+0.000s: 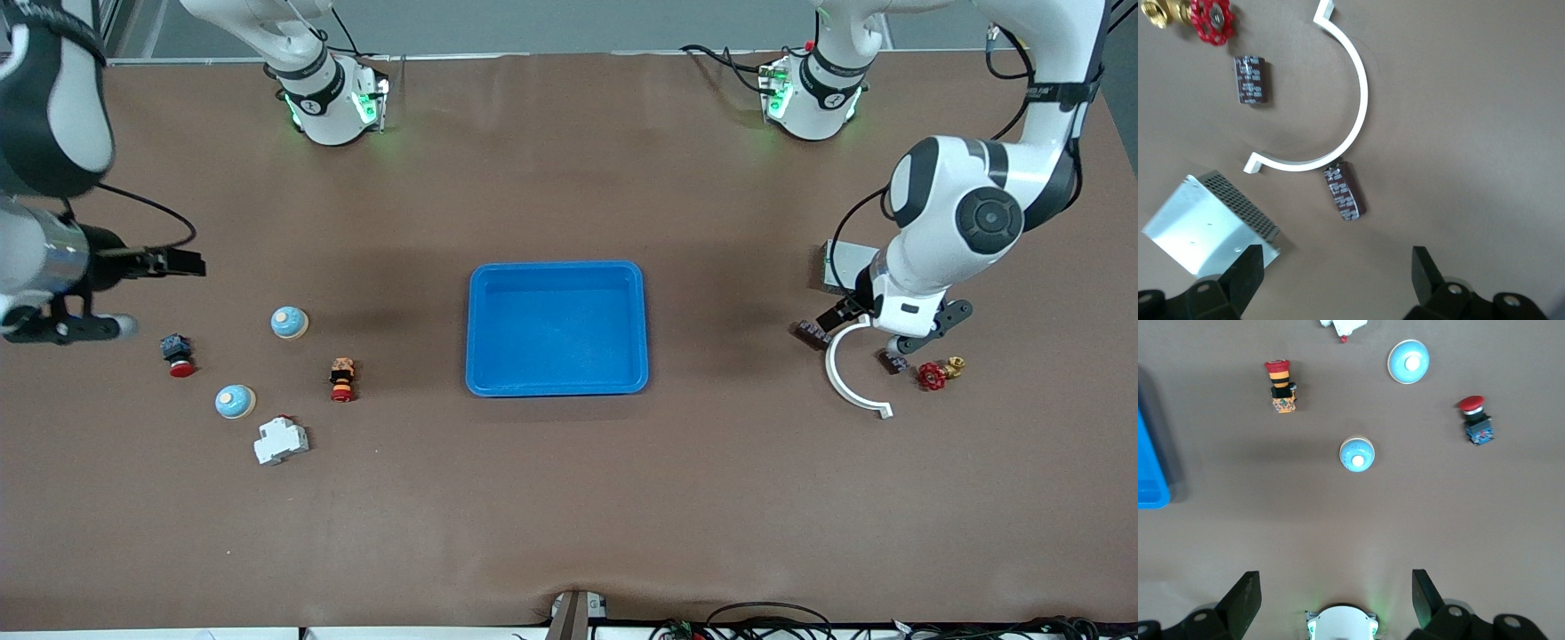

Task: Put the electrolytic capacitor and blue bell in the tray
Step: 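Grasp a black capacitor with the left gripper while the right gripper grasps a bell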

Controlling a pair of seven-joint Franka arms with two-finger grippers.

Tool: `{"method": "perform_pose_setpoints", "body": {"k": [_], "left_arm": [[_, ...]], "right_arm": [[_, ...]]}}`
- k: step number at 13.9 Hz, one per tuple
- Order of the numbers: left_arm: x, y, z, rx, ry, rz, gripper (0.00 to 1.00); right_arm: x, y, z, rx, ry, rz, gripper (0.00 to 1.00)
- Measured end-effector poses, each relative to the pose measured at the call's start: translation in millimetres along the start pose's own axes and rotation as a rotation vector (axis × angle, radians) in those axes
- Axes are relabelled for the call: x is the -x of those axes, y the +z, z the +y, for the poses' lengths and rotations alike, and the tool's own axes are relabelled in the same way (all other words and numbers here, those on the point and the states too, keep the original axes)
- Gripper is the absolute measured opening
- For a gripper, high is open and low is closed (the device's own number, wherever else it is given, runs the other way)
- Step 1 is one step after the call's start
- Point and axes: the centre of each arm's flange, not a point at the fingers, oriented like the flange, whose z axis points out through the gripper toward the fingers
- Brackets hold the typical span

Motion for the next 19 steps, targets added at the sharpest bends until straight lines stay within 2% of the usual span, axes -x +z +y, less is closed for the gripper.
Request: {"method": "perform_pose_setpoints", "body": {"k": [1, 3, 5, 7, 9, 13, 15, 16, 18, 19], "left_arm": [[0.3, 11.1, -0.9, 0.003, -0.033, -0.001, 0.95], [1.5, 35.1, -2.5, 0.019, -0.109, 0.007, 0.86], [2.4, 59.9, -2.0, 0.036, -0.168, 0.012, 0.83], [0.2, 81.0, 0.9, 0.058, -0.187, 0.021, 0.83], [-1.5, 100.7, 2.8, 0.072, -0.192, 0.024, 0.82], [-2.5, 119.9, -0.2, 0.063, -0.200, 0.008, 0.81], [-2.2, 122.5, -1.3, 0.059, -0.201, 0.004, 0.66], [-1.6, 124.2, -2.3, 0.057, -0.202, 0.001, 0.66], [-0.3, 129.3, -4.3, 0.049, -0.203, -0.006, 0.54], [0.3, 132.1, -4.9, 0.045, -0.204, -0.010, 0.54]], "right_arm": [[-8.7, 19.2, 0.9, 0.001, 0.001, 0.011, 1.00], [-17.1, 66.7, 4.2, 0.002, 0.005, 0.072, 1.00], [-7.7, 125.2, 5.8, 0.001, 0.008, 0.142, 1.00], [12.8, 179.4, 4.5, 0.000, 0.008, 0.174, 1.00], [26.2, 207.8, 3.6, -0.001, 0.008, 0.182, 1.00], [21.5, 231.6, 10.3, -0.001, 0.022, 0.197, 1.00], [12.7, 254.6, 13.8, 0.000, 0.029, 0.185, 1.00], [8.3, 265.4, 14.3, 0.002, 0.029, 0.179, 1.00], [-1.1, 279.5, 15.5, 0.004, 0.031, 0.168, 1.00], [-6.0, 284.2, 15.8, 0.005, 0.031, 0.160, 1.00]]}}
